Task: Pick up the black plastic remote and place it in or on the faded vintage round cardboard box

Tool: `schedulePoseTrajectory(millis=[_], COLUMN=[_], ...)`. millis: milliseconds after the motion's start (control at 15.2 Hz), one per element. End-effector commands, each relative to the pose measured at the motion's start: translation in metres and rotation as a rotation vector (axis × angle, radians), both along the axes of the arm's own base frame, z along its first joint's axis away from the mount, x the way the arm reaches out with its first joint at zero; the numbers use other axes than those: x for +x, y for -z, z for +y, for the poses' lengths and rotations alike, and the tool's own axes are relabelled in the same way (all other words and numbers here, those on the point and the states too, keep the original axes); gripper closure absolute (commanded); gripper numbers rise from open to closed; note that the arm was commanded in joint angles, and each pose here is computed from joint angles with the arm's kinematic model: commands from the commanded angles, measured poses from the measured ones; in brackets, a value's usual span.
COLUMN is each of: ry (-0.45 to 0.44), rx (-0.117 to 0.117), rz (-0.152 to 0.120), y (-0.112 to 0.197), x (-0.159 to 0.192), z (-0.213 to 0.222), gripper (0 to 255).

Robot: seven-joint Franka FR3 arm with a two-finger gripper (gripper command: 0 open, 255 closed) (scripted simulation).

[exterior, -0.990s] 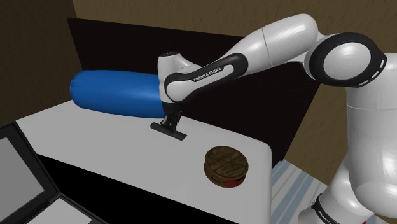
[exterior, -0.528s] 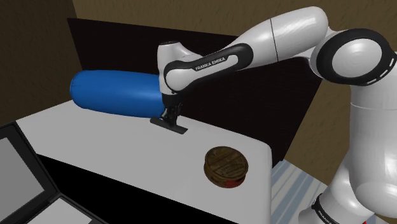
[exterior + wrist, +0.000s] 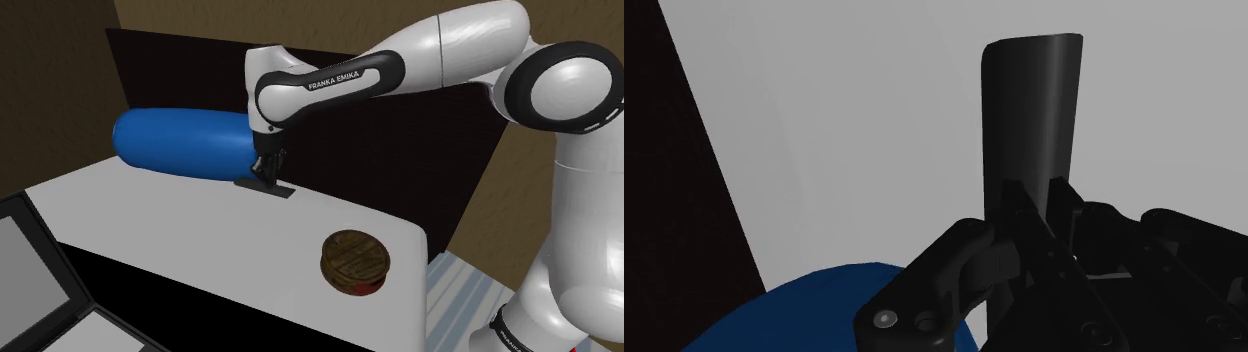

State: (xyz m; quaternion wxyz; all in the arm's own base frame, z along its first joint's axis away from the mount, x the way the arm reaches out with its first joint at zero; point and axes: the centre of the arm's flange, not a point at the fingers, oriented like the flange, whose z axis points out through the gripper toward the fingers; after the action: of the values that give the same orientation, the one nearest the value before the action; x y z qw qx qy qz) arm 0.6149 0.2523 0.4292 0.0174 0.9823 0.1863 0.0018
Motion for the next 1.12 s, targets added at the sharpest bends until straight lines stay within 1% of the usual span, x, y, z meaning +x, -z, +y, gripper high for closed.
schedulePoseTrajectory(millis=[0, 1056], ry=[0.004, 0.004], rx=[-0.001, -0.001], rz=[-0.002, -0.002], y=[-0.004, 0.006], x=[-0.012, -0.215], z=[-0.006, -0.062], gripper=[255, 255])
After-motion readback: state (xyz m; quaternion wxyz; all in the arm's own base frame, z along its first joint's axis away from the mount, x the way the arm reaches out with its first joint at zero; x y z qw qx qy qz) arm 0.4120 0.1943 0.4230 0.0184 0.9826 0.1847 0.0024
